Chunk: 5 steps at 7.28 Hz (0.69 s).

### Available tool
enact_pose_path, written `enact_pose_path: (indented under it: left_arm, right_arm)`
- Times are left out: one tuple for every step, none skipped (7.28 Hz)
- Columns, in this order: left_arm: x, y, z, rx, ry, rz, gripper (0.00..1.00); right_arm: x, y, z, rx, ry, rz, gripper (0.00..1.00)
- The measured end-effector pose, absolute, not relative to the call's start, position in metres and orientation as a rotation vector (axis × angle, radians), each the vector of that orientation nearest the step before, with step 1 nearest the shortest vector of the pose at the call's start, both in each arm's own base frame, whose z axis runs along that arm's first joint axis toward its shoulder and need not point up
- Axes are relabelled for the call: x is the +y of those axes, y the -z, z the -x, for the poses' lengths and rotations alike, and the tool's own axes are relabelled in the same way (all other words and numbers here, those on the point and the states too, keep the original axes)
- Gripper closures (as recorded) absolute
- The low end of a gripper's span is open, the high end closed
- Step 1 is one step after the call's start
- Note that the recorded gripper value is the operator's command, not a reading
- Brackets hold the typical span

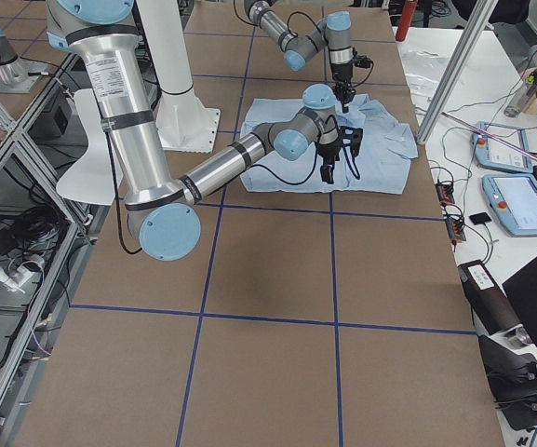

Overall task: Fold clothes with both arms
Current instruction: 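Fold the sleeve across with the left gripper while the right moves to the hem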

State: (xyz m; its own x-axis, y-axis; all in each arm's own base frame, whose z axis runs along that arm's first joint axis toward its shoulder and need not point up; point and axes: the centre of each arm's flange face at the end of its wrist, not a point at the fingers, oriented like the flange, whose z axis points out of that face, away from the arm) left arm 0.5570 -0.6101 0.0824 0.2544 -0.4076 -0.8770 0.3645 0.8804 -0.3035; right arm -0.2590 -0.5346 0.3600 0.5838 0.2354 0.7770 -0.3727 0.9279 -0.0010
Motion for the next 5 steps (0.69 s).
enact_pose_path:
  left_arm:
    - [-0.599, -0.056, -0.576, 1.216, 0.530, 0.042, 1.00]
    - [-0.590, -0.034, -0.590, 1.228, 0.535, 0.031, 1.00]
    - [-0.582, -0.016, -0.605, 1.230, 0.549, 0.013, 1.00]
    - [-0.576, -0.009, -0.621, 1.221, 0.563, 0.001, 0.99]
    - [-0.571, -0.009, -0.632, 1.213, 0.576, -0.013, 0.29]
  right_arm:
    - [-0.533, -0.363, 0.256, -0.876, -0.358, -0.166, 0.00]
    - [-0.533, -0.365, 0.256, -0.873, -0.359, -0.165, 0.00]
    - [-0.533, -0.366, 0.255, -0.872, -0.360, -0.165, 0.00]
    - [-0.533, -0.367, 0.256, -0.870, -0.361, -0.164, 0.00]
    - [-0.534, -0.368, 0.256, -0.867, -0.362, -0.164, 0.00]
